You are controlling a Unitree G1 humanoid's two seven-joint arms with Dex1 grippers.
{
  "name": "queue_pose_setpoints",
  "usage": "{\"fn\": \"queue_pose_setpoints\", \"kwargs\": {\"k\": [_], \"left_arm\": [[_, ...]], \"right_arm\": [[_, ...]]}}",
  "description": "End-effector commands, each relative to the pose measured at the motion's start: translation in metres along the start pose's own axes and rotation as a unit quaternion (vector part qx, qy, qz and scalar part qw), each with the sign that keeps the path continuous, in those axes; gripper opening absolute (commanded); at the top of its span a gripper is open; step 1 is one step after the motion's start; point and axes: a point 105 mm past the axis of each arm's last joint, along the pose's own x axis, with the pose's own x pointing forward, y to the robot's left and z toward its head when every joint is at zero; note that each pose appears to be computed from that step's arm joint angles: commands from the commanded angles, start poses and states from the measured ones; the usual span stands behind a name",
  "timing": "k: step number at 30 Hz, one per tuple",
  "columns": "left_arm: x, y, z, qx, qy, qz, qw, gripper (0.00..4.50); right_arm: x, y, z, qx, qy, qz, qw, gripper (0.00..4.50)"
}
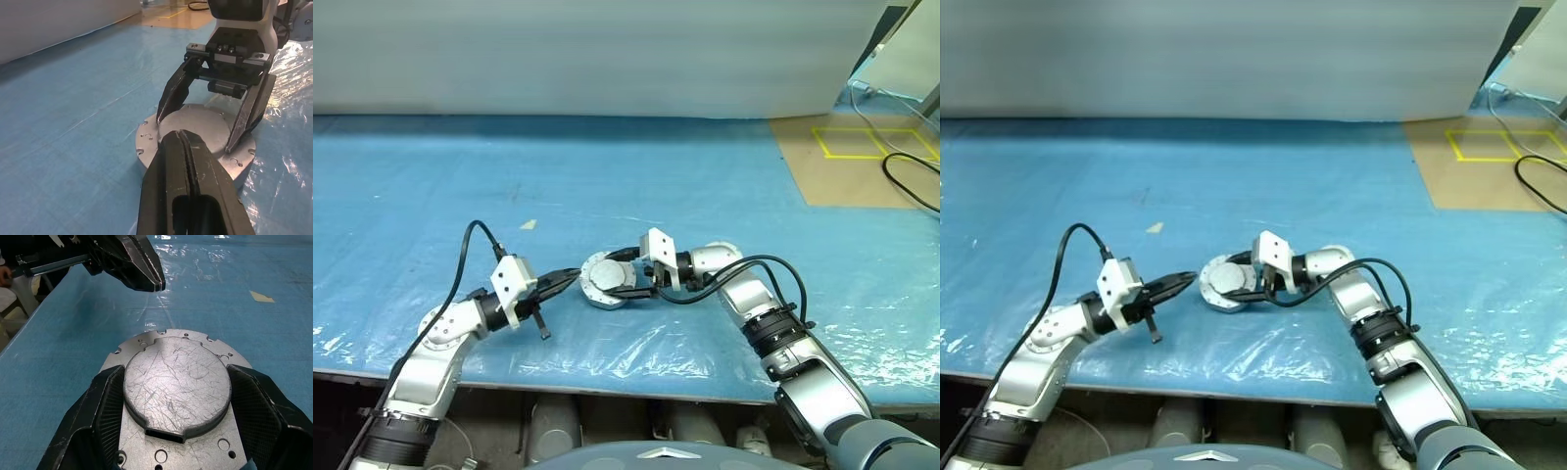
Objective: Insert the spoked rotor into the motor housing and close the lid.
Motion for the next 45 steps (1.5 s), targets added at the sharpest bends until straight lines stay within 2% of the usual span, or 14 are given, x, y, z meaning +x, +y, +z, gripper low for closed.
{"fn": "queue_pose_setpoints", "kwargs": {"k": [1, 4, 9, 10, 17, 20, 25, 26, 34, 45], "left_arm": [[0.001, -0.001, 0.003, -0.017, 0.001, -0.021, 1.0, 0.0], [0.002, -0.002, 0.002, -0.022, 0.006, -0.032, 0.999, 0.6], [0.004, 0.003, 0.004, -0.003, 0.006, -0.013, 1.0, 2.25], [0.005, 0.004, 0.002, 0.002, 0.01, -0.009, 1.0, 2.46], [0.009, 0.013, 0.005, 0.025, -0.001, 0.008, 1.0, 2.46], [0.003, 0.01, 0.006, 0.012, -0.016, -0.005, 1.0, 1.86], [0.004, -0.001, 0.005, 0.004, -0.013, -0.037, 0.999, 0.2], [0.005, 0.001, 0.004, 0.013, -0.009, -0.029, 0.999, 0.02], [0.01, 0.008, -0.009, 0.031, 0.018, -0.016, 0.999, 0.02], [0.018, -0.008, -0.024, 0.041, 0.039, -0.058, 0.997, 0.02]], "right_arm": [[-0.009, 0.006, -0.034, 0.042, 0.058, -0.006, 0.997, 2.93], [-0.009, 0.006, -0.034, 0.042, 0.059, -0.007, 0.997, 2.93], [-0.009, 0.006, -0.035, 0.042, 0.059, -0.008, 0.997, 2.93], [-0.009, 0.006, -0.035, 0.042, 0.06, -0.008, 0.997, 2.93], [-0.011, 0.008, -0.036, 0.041, 0.061, -0.007, 0.997, 2.93], [-0.012, 0.008, -0.036, 0.043, 0.061, -0.009, 0.997, 2.93], [-0.011, 0.009, -0.037, 0.043, 0.062, -0.009, 0.997, 2.93], [-0.011, 0.009, -0.037, 0.043, 0.062, -0.008, 0.997, 2.93], [-0.012, 0.011, -0.038, 0.043, 0.063, -0.008, 0.997, 2.93], [-0.013, 0.013, -0.039, 0.044, 0.065, -0.008, 0.997, 2.93]]}}
